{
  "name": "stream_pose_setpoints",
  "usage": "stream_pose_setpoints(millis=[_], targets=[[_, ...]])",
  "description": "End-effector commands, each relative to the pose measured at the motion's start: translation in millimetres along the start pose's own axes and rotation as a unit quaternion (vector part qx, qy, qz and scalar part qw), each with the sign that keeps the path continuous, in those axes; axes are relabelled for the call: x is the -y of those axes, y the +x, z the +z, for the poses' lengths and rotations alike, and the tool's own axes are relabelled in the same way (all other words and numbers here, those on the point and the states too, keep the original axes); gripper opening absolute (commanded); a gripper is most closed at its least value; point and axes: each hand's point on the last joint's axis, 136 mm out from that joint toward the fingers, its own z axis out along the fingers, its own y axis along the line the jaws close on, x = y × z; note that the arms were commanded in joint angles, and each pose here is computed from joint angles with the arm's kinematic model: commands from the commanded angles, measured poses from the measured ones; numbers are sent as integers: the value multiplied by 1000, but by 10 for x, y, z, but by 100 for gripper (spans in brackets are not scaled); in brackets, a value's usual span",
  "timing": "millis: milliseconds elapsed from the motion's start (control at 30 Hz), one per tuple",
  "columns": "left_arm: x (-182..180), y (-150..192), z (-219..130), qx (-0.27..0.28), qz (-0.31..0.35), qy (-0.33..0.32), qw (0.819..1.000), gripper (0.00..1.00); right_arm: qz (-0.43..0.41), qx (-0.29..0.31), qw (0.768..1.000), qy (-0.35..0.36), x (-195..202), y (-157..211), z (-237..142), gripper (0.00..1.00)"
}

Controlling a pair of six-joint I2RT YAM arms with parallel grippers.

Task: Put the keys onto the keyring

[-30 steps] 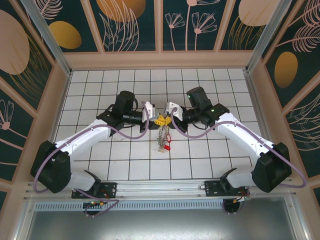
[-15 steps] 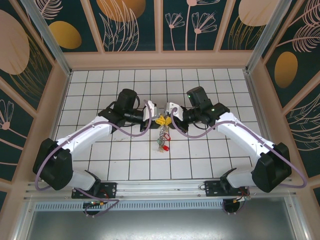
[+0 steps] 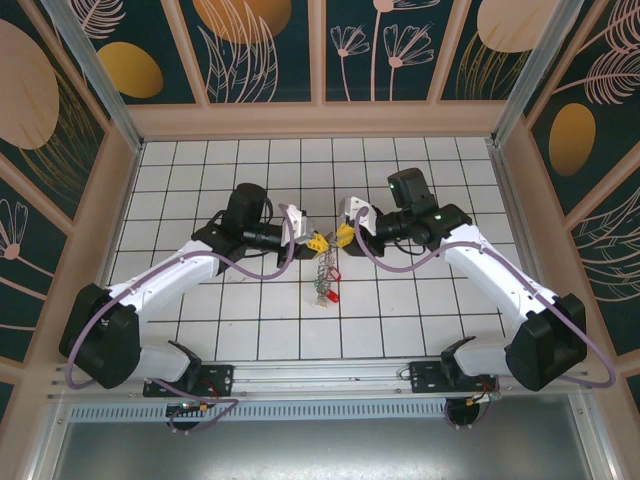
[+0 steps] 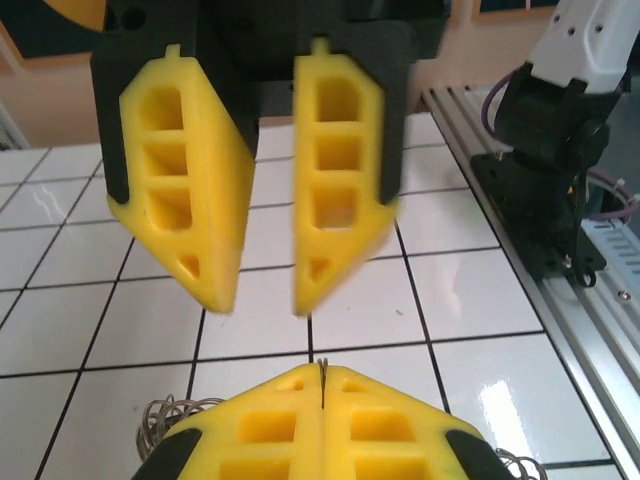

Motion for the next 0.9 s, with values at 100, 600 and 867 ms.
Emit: stream_pose_setpoints(millis=[100, 600, 867], targets=[[22, -483, -123, 95, 42, 7, 995, 0, -22, 32, 999, -16, -127, -121, -74, 24], [71, -468, -146, 133, 22, 3, 991, 0, -12, 30, 996, -80, -266, -99, 86, 29], [86, -494, -155, 149, 25, 5, 988, 0, -19, 25, 996, -87, -276, -138, 196, 0]])
